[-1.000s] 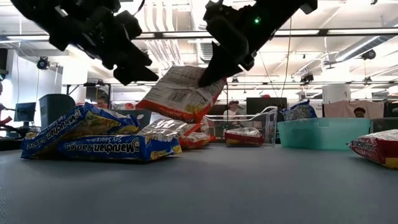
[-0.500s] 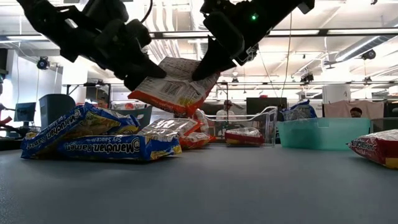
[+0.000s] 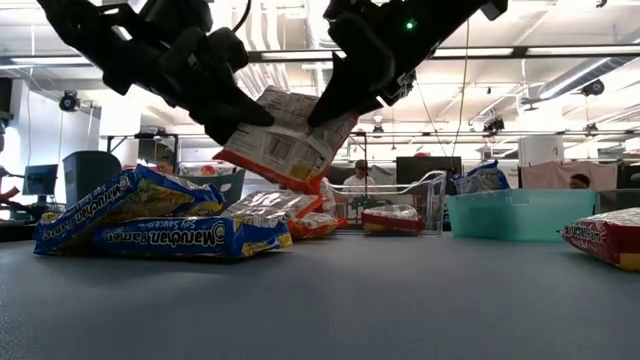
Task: Sort Maruchan noodles
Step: Put the orange noodle pack into the gray bin
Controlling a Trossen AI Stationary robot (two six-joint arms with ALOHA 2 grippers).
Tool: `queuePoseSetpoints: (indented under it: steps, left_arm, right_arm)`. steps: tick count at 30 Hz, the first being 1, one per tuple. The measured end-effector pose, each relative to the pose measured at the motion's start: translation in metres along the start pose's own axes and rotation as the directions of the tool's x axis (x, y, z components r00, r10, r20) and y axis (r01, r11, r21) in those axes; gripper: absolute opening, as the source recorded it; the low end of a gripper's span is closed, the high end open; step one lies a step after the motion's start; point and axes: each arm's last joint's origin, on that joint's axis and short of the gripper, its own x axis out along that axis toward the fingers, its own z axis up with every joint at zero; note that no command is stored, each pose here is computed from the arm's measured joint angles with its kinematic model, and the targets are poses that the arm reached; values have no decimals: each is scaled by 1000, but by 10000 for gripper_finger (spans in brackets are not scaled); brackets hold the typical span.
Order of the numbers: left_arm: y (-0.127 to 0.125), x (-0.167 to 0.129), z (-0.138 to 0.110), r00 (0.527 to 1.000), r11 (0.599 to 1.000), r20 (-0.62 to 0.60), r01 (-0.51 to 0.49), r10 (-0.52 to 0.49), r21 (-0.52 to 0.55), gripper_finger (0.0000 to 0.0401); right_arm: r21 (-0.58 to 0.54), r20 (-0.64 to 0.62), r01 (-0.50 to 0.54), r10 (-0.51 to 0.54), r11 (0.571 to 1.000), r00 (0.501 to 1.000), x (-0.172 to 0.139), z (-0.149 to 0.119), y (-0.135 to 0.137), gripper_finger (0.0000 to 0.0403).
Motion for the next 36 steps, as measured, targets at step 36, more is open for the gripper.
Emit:
queuePoseSetpoints:
  steps: [36]
  left_arm:
    - [80,-74,73,145,476,-675,-814,723,334,107]
  right_arm:
    - [60,298,68,-83,996,951,-78,-17,-43,228]
